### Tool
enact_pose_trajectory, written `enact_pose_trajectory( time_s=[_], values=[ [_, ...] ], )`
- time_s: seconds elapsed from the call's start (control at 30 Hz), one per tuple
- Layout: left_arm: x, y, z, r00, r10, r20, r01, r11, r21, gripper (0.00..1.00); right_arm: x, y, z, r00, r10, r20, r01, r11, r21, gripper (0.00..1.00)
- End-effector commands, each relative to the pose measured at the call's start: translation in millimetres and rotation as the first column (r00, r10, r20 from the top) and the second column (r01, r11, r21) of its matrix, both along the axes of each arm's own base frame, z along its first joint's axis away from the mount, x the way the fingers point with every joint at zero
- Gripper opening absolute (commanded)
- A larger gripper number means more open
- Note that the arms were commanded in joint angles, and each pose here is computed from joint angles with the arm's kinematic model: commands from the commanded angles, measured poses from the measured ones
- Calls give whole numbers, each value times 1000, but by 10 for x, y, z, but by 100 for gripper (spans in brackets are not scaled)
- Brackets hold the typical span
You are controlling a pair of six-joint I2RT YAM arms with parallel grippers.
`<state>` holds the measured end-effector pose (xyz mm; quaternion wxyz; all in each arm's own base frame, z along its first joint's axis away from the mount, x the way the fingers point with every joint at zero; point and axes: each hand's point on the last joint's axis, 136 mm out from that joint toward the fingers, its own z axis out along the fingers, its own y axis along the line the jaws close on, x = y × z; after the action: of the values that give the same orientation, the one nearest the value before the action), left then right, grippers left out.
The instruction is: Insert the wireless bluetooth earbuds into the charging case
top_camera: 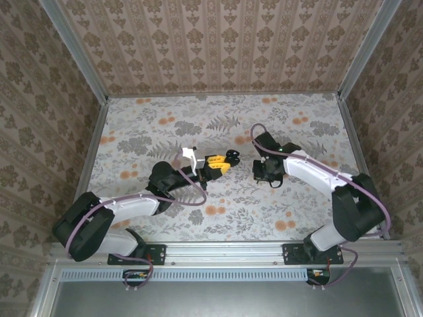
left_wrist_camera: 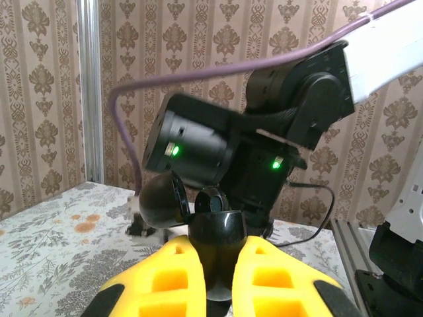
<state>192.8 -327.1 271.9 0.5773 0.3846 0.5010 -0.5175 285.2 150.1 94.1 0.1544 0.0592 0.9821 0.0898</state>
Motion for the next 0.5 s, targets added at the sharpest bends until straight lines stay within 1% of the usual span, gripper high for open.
enact_pose_trajectory(
  time_s=[0.0, 0.23, 0.47],
  values=[
    [-19, 51, 37, 999, 22, 33, -21, 1000, -9, 0, 86, 44, 376, 992, -10, 125, 5, 999, 40, 16],
    [-6, 75, 89, 998, 42, 56, -41, 999, -8, 0, 97, 127, 1039, 945, -17, 325, -31, 990, 140, 14],
    [25, 62, 189, 993, 58, 101, -56, 998, -18, 0, 17, 246, 1552, 890, -14, 456, -97, 971, 219, 13]
  ],
)
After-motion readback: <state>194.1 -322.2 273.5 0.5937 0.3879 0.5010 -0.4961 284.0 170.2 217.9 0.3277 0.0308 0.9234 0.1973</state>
